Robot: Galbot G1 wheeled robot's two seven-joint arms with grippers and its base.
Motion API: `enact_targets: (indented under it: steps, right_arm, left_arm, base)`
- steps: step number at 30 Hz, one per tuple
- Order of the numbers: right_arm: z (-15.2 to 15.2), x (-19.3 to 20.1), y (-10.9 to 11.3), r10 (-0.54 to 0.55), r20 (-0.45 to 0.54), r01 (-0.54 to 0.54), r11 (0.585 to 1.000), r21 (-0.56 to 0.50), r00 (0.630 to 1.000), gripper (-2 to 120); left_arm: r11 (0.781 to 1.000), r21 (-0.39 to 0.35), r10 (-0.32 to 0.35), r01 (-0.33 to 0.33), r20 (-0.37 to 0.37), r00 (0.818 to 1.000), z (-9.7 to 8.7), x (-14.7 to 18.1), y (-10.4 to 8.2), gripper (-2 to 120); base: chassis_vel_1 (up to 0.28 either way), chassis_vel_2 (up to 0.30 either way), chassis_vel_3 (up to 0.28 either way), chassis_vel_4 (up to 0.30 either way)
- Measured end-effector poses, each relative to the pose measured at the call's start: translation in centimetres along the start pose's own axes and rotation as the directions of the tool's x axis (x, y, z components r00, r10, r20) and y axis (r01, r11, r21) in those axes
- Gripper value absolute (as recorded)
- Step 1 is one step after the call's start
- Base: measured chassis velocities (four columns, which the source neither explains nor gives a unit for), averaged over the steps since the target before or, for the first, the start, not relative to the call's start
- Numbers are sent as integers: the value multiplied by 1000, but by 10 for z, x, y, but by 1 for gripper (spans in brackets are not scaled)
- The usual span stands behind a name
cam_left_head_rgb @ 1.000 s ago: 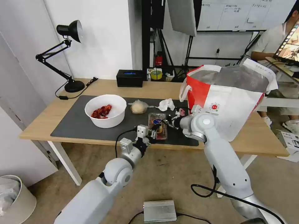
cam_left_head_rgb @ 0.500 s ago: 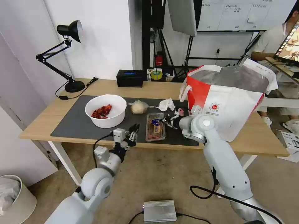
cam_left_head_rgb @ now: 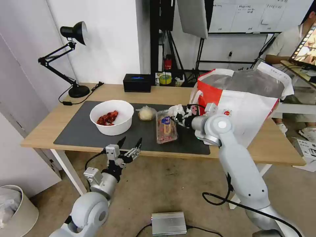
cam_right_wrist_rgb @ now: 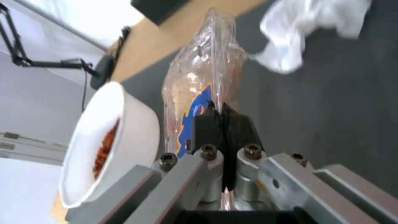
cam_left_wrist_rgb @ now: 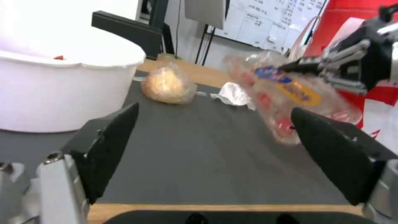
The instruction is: Pick up the trash from the table and place it into the takeout bag.
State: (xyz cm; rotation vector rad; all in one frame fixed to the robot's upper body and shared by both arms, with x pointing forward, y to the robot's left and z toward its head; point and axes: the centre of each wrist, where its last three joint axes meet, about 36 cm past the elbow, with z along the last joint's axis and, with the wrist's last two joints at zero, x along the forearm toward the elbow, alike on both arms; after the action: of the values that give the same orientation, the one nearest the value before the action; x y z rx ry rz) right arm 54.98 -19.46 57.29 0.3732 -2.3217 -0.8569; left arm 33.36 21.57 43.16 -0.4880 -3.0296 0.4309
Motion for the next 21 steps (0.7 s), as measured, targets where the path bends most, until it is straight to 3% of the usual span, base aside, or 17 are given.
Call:
enact_targets:
  steps: [11,21]
  right_arm:
    - [-41,51,20,-45,145,33,996,88,988,0]
    - [-73,93,44,-105,277,64,986,153,955,0]
  left_arm:
    - [1000,1,-22,22,7,1000,-3,8,3,100]
    - [999,-4,-44,44,3,999,-3,15,7,100]
  base:
    - [0,0,0,0]
    - [0,0,0,0]
